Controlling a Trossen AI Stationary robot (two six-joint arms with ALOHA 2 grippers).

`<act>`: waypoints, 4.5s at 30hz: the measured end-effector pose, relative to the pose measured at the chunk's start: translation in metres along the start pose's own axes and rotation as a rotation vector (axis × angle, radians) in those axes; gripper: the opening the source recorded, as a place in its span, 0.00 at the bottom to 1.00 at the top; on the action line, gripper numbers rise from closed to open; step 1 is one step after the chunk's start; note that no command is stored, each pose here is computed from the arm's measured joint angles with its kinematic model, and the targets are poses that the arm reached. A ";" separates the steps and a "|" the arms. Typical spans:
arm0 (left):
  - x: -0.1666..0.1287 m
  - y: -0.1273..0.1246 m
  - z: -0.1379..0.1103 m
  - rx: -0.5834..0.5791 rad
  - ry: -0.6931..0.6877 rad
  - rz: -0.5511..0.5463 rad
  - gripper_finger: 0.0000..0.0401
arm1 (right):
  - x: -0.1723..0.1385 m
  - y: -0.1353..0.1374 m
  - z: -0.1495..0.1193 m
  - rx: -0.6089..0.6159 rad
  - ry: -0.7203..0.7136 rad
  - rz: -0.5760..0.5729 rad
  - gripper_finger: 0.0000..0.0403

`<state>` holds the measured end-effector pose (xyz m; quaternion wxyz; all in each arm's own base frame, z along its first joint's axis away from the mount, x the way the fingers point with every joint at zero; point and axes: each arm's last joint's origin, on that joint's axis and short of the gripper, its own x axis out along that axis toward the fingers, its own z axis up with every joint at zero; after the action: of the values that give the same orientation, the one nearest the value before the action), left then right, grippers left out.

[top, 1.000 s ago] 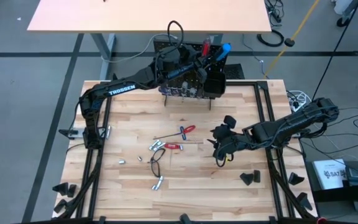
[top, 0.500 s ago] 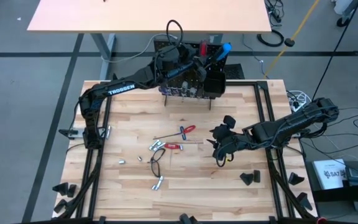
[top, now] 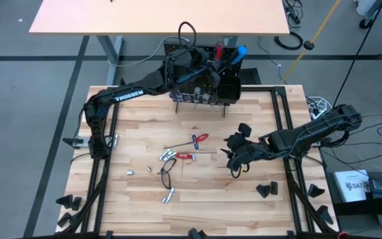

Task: Hang tools onto peg board
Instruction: Hang the red screwdriver onto the peg board, then hang the blue pick tool onto the peg board

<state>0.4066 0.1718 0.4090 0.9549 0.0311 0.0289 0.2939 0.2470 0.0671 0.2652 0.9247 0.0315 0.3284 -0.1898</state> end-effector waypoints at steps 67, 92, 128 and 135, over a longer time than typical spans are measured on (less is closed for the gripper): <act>-0.140 -0.069 -0.277 0.115 0.640 -0.471 0.51 | 0.093 0.009 -0.009 0.105 0.085 -0.005 0.46; -0.136 -0.083 -0.327 0.180 0.764 -0.474 0.06 | 0.092 0.007 -0.012 0.084 0.108 -0.046 0.46; -0.177 -0.071 -0.274 0.284 0.885 -0.506 0.33 | 0.084 0.003 -0.011 0.111 0.122 -0.050 0.46; -0.172 -0.074 -0.274 0.251 0.832 -0.497 0.33 | 0.084 0.003 -0.010 0.112 0.120 -0.048 0.46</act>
<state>0.2863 0.0253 0.1369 0.8925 0.0181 0.4489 0.0390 0.3018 0.0443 0.2049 0.8954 0.0868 0.3727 -0.2278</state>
